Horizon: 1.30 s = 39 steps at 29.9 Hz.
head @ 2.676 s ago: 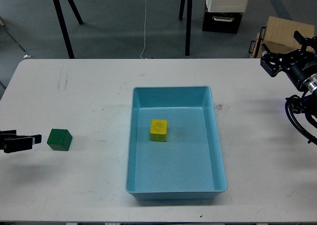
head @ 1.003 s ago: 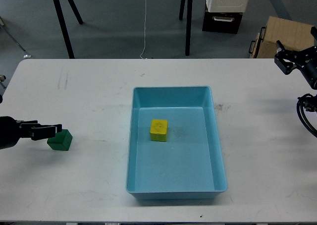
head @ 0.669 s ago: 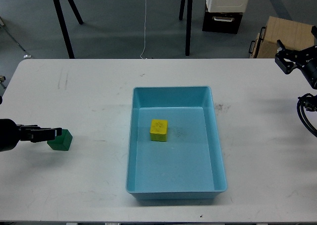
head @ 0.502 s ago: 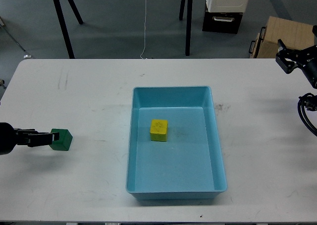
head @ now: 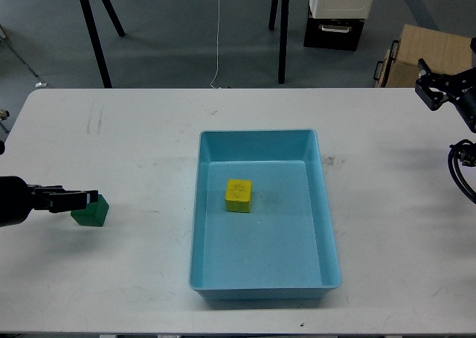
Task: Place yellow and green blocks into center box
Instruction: 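Close the left gripper on the green cube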
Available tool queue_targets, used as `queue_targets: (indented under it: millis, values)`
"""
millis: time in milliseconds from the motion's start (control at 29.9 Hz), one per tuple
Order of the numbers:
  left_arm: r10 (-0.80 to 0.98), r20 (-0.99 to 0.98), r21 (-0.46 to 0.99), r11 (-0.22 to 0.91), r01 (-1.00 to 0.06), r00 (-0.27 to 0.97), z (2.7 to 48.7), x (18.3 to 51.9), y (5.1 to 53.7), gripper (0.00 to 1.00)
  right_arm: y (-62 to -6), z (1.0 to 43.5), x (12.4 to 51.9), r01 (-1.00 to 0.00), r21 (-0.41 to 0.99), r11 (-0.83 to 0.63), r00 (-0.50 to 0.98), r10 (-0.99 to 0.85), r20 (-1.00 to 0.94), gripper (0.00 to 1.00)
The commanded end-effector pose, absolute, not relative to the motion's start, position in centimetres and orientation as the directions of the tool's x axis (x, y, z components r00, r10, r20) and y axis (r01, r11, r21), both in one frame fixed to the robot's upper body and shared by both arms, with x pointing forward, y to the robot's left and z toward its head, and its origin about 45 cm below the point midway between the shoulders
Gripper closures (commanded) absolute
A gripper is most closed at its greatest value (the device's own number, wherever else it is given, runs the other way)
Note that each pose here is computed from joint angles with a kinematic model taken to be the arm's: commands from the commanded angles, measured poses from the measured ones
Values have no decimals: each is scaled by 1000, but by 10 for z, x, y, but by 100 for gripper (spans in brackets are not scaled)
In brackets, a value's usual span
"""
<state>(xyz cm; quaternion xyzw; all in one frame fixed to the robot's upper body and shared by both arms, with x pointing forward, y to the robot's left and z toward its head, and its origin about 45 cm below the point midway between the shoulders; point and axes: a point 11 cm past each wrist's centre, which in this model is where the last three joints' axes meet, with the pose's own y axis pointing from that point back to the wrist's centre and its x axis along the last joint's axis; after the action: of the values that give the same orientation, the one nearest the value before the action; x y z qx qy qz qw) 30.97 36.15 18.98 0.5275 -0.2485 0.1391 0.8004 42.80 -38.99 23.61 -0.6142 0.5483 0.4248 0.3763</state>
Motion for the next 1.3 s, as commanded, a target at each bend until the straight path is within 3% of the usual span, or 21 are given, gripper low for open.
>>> queue_targets:
  millis: [0,301,1271]
  values:
    - [-41,514,800,384,-461,857,172,308,360,0,-393,236,427,-994,6,-110,34,-361,-932,0]
    - [-46,506,829,301,-471,861,161,313,369,0,-397,238,427,-994,5,-105,34,-366,-930,1]
    - [-99,506,842,272,-466,857,140,313,367,0,-403,242,426,-995,-3,-101,42,-378,-925,0]
